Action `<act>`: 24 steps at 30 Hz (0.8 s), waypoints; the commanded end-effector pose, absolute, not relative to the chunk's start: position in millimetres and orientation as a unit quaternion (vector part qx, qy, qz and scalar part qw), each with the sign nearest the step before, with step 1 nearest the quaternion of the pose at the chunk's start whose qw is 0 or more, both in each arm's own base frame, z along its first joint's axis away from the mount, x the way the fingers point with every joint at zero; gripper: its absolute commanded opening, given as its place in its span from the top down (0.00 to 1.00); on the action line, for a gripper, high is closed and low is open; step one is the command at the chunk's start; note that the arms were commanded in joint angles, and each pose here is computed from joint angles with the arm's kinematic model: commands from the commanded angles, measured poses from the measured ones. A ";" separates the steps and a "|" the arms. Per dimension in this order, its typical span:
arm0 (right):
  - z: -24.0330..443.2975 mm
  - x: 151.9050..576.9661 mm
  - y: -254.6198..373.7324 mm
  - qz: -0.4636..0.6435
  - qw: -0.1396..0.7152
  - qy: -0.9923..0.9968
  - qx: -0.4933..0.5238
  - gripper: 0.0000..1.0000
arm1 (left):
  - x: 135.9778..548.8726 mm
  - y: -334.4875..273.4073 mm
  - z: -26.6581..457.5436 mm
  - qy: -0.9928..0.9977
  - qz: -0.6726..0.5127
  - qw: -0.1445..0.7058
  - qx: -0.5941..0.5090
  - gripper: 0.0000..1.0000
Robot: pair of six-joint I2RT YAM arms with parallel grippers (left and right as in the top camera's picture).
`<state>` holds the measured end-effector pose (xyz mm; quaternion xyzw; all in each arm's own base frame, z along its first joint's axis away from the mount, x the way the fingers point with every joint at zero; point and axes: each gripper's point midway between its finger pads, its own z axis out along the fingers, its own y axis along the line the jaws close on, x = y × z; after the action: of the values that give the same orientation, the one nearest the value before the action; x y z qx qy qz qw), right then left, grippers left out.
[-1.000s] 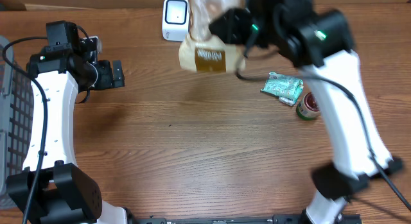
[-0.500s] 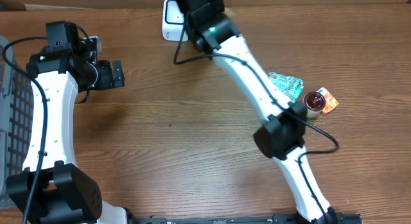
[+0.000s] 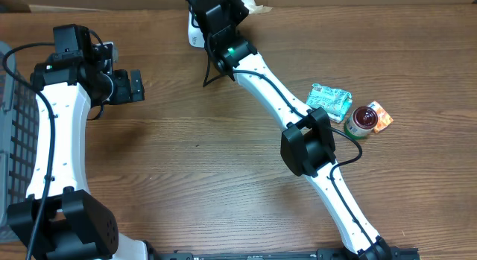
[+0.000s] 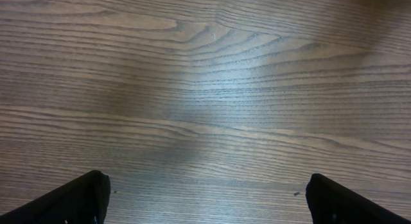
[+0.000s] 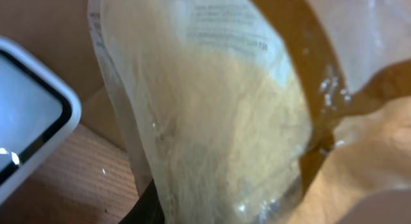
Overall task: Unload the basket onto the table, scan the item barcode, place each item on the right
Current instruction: 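Lift the bread bag and carry it up to the scanner, then hold the bread bag against the scanner with the right gripper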
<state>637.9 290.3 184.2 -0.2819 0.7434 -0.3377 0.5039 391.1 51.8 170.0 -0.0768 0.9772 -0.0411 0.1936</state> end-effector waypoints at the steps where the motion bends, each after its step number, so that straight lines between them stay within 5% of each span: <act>1: 167.9 641.7 292.3 -0.366 0.478 0.725 -0.333 0.96 | 393.2 53.5 179.4 0.975 -0.039 0.207 -0.069 0.00; 24: 127.9 641.3 294.8 -0.381 0.446 0.714 -0.382 0.96 | 393.2 53.5 179.4 0.975 -0.039 0.207 -0.069 0.00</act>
<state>640.1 295.9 128.5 -0.3834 0.7149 -0.3800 0.4443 391.2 51.8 170.1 -0.0768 0.9772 -0.0410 0.1938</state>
